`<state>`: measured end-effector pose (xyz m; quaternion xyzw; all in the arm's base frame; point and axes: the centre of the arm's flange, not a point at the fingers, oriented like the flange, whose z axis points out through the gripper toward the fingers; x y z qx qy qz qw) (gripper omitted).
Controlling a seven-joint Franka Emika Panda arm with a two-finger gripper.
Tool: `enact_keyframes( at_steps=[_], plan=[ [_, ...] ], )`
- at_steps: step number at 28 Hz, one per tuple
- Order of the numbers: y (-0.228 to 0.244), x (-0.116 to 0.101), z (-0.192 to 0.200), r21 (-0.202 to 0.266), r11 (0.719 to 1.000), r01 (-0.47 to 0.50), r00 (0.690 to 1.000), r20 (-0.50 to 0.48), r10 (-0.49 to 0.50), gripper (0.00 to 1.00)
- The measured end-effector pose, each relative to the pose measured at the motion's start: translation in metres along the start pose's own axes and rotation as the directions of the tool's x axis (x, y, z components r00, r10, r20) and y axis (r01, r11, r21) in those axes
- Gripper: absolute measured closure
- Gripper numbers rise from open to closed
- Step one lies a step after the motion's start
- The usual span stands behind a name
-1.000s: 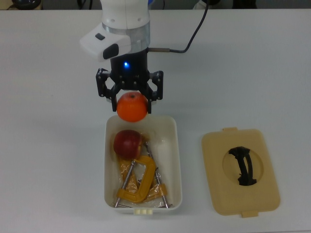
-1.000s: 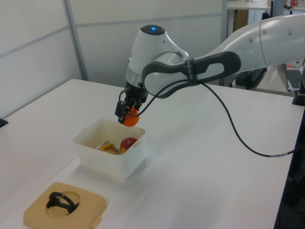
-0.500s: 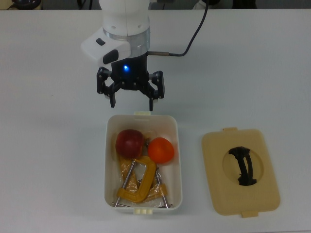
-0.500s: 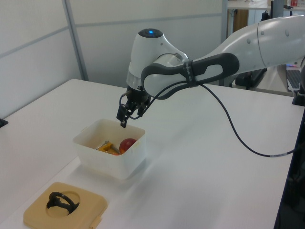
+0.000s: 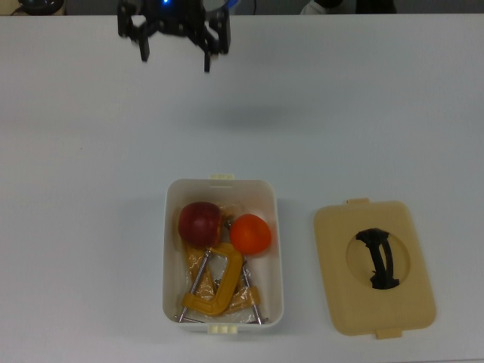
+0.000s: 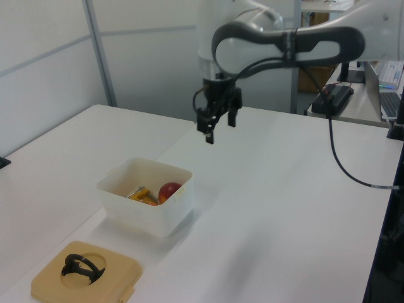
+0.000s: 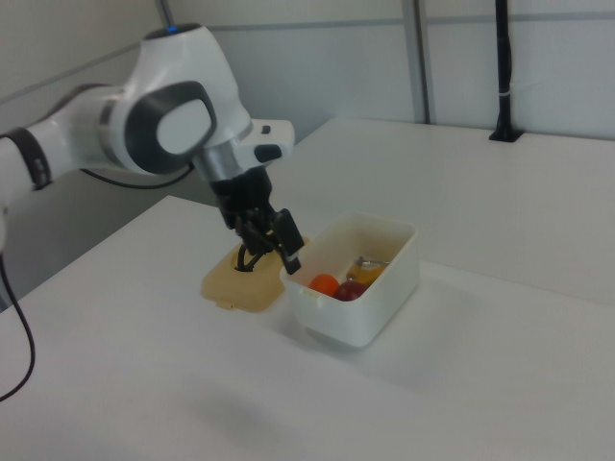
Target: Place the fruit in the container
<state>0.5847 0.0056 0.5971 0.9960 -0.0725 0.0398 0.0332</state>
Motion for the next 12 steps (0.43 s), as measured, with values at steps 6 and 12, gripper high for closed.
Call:
enact_keyframes(
  at_steps=[6,12],
  plan=[
    [0.010,-0.021,-0.021,-0.014,1.000,0.022,0.999,0.050,-0.021,0.00],
    [0.022,-0.021,-0.018,-0.016,1.000,0.010,0.998,0.063,-0.009,0.00]
  ],
)
